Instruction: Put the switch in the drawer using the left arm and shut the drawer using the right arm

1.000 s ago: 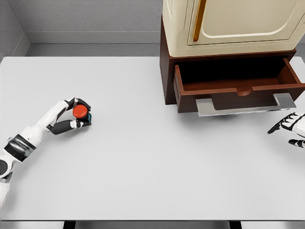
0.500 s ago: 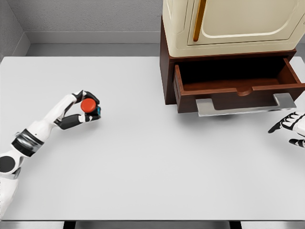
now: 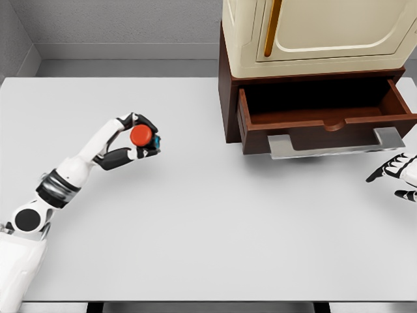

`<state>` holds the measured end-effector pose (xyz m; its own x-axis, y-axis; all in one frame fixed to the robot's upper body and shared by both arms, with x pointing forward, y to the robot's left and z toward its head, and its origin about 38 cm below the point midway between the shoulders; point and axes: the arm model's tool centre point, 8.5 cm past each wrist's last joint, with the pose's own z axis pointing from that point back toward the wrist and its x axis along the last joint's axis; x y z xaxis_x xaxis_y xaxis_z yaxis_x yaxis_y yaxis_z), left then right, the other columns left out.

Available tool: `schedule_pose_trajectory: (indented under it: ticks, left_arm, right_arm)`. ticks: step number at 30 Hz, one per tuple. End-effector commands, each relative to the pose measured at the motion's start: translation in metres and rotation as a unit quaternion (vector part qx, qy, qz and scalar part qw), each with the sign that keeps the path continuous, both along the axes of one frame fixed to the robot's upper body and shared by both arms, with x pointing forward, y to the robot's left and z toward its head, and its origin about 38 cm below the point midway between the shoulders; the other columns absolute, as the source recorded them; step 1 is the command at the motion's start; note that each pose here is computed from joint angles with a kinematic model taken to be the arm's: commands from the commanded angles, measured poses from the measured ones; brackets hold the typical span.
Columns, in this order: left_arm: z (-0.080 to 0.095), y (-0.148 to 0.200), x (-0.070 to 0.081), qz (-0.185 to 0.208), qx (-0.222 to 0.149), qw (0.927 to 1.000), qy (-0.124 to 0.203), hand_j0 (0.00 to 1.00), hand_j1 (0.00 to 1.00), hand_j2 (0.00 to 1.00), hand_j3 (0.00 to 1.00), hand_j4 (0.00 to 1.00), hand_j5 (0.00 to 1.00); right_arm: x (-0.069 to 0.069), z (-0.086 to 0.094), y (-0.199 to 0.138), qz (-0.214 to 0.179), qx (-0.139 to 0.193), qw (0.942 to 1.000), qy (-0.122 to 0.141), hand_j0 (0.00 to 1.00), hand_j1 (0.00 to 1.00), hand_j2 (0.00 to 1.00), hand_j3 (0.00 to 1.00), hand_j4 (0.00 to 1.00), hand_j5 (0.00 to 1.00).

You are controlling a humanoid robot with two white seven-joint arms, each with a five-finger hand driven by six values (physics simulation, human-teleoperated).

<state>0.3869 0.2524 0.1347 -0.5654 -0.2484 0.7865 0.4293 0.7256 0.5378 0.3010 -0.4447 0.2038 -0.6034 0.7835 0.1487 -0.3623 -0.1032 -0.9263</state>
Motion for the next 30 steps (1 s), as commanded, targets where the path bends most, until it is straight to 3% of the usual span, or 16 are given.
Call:
schedule_pose_trajectory:
  ticks: [1,10,14,18,30]
  left_arm:
    - [0.005,-0.011,-0.001,-0.007,-0.014,0.9998,-0.009,0.36,0.36,0.36,0.36,0.36,0.36]
    - [0.018,-0.045,0.008,-0.032,-0.044,0.9982,-0.026,0.36,0.36,0.36,0.36,0.36,0.36]
    - [0.031,-0.059,0.011,-0.041,-0.039,0.9972,-0.048,0.37,0.37,0.37,0.37,0.37,0.37]
    - [0.039,-0.068,0.014,-0.041,-0.044,0.9973,-0.043,0.37,0.37,0.37,0.37,0.37,0.37]
    - [0.073,-0.113,0.024,-0.066,-0.038,0.9937,-0.083,0.37,0.37,0.37,0.37,0.37,0.37]
  right_arm:
    - [0.000,0.001,0.000,-0.001,0.002,1.0000,0.000,0.69,0.69,0.69,0.69,0.69,0.69]
    - [0.000,0.001,0.001,0.000,0.002,1.0000,0.000,0.69,0.69,0.69,0.69,0.69,0.69]
    - [0.000,0.001,0.001,0.000,0.002,1.0000,0.000,0.69,0.69,0.69,0.69,0.69,0.69]
    - [0.000,0.001,0.001,0.000,0.002,1.0000,0.000,0.69,0.69,0.69,0.69,0.69,0.69]
    - [0.000,0.001,0.001,0.000,0.002,1.0000,0.000,0.68,0.68,0.68,0.68,0.68,0.68]
